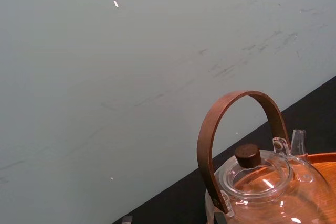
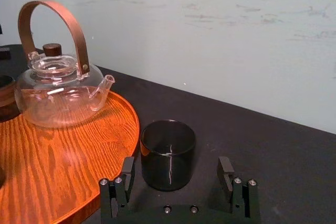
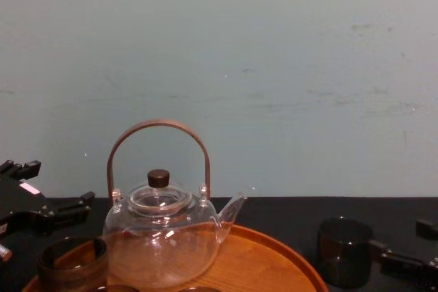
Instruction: Pick up the glass from the table and place it on the tray.
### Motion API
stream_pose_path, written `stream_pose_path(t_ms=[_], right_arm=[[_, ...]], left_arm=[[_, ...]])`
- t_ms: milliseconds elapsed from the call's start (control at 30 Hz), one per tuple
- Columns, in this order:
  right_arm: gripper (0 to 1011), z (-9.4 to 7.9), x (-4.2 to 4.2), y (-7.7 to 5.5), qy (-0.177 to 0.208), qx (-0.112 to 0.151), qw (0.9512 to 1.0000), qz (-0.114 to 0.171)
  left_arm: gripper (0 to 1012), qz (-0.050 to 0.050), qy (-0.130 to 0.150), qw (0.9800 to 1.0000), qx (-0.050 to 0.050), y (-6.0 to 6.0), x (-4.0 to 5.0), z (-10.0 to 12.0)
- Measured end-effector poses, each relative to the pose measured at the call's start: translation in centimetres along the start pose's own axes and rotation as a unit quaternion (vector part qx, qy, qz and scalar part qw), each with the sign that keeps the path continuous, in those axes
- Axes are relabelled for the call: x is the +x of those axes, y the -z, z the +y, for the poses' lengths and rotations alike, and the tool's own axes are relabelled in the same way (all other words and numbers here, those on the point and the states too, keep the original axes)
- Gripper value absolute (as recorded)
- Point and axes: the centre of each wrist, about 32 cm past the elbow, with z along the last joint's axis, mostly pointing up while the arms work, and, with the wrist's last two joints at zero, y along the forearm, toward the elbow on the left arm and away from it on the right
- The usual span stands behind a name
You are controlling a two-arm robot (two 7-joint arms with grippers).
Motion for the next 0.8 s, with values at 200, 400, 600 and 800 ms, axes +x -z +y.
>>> stream_pose_path(t_ms=[200,400,600,800], right_arm=[[1002,1.3,0.12,0.1,-0.005,-0.008,0.9999,-0.005],[1003,2.5,0.23,0.2,-0.012,-0.012,0.9998,-0.01],[1002,3.6,0.37,0.4,-0.017,-0.014,0.9997,-0.011],[1002,4.4,0.72,0.6,-0.02,-0.016,0.9996,-0.012]], left_arm=[[1001,0.0,0.0,1.0,0.0,0.0,0.0,0.0],[1001,0.0,0.0,1.0,0.0,0.0,0.0,0.0],[1001,0.0,0.0,1.0,0.0,0.0,0.0,0.0],[1001,0.0,0.0,1.0,0.0,0.0,0.0,0.0]])
